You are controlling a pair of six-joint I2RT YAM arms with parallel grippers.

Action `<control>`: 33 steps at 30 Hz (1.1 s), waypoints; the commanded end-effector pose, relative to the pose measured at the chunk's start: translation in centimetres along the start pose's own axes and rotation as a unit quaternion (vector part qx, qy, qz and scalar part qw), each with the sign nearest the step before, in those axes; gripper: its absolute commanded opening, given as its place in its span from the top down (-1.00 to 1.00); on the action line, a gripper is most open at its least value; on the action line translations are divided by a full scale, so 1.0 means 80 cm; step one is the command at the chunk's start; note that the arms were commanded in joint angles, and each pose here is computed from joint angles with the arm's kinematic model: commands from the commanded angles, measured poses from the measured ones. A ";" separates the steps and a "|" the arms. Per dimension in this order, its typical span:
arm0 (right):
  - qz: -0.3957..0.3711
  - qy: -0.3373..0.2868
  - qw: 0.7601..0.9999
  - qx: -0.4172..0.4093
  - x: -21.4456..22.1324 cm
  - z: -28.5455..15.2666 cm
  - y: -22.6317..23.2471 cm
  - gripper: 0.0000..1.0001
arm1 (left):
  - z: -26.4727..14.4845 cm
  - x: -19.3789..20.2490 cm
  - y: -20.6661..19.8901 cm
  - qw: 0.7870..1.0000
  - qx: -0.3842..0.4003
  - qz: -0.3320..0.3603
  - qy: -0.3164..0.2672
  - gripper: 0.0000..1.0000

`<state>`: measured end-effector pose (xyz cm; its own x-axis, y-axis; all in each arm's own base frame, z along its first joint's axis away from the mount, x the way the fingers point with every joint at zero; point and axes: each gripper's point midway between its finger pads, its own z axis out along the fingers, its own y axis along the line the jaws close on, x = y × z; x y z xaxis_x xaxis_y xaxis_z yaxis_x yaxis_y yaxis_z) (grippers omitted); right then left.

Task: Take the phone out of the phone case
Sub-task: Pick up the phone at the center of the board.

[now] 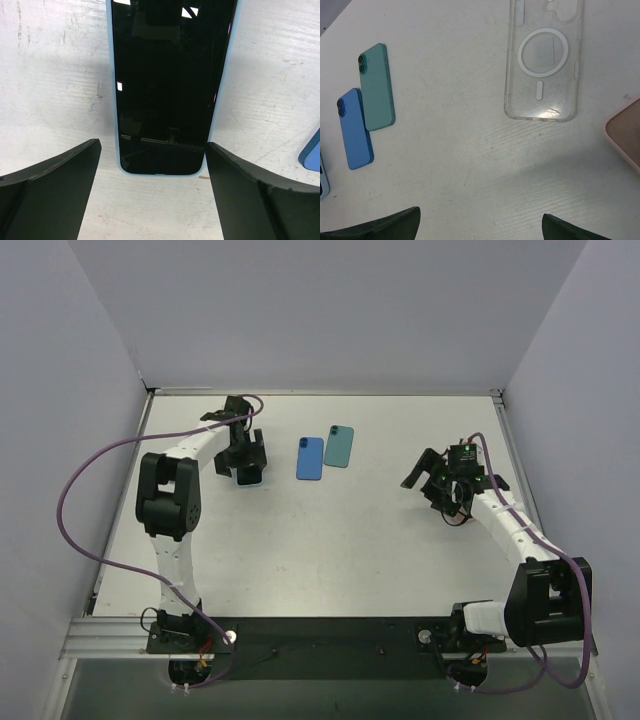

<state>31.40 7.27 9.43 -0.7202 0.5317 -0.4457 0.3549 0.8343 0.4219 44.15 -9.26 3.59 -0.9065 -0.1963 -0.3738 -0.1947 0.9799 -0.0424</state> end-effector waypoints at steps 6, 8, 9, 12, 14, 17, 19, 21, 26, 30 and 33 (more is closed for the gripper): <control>-0.010 -0.003 1.000 -0.013 -0.003 -0.004 0.014 -1.00 | -0.014 -0.027 -0.006 0.999 0.003 0.000 -0.036 -0.95; -0.012 -0.002 1.000 -0.013 -0.002 -0.003 0.014 -1.00 | -0.007 -0.020 -0.006 1.000 -0.002 0.006 -0.024 -0.95; -0.010 -0.003 1.000 -0.013 -0.002 -0.003 0.014 -1.00 | -0.006 -0.018 -0.007 1.000 0.000 0.007 -0.022 -0.95; -0.011 -0.001 1.000 -0.012 0.000 -0.002 0.014 -1.00 | -0.001 -0.016 -0.014 1.000 0.007 0.008 -0.020 -0.95; -0.010 -0.002 1.000 -0.013 -0.001 -0.004 0.015 -1.00 | -0.002 -0.016 -0.018 1.000 0.015 0.006 -0.020 -0.95; -0.012 -0.002 1.000 -0.013 0.000 -0.003 0.014 -1.00 | -0.008 -0.019 -0.024 0.999 0.030 0.002 -0.031 -0.95; -0.011 -0.001 1.000 -0.011 0.001 -0.003 0.013 -1.00 | -0.009 -0.020 -0.026 0.999 0.035 0.003 -0.035 -0.95; -0.011 -0.002 1.000 -0.013 0.001 -0.003 0.014 -1.00 | -0.006 -0.017 -0.022 0.999 0.026 0.007 -0.026 -0.95; -0.011 0.000 1.000 -0.014 0.003 -0.002 0.013 -1.00 | 0.007 -0.006 -0.011 1.000 -0.007 0.007 -0.011 -0.95; -0.010 0.002 1.000 -0.015 0.005 -0.001 0.013 -1.00 | 0.013 -0.005 -0.006 1.000 -0.021 0.007 -0.009 -0.95; -0.009 0.002 1.000 -0.015 0.006 -0.001 0.012 -1.00 | 0.018 -0.003 -0.005 1.000 -0.025 0.008 -0.004 -0.95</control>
<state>31.53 8.07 9.61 -0.7260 0.5180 -0.4523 0.3304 0.8396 0.4312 44.10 -9.77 2.07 -0.9134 -0.1809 -0.3646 -0.1898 0.9818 -0.0115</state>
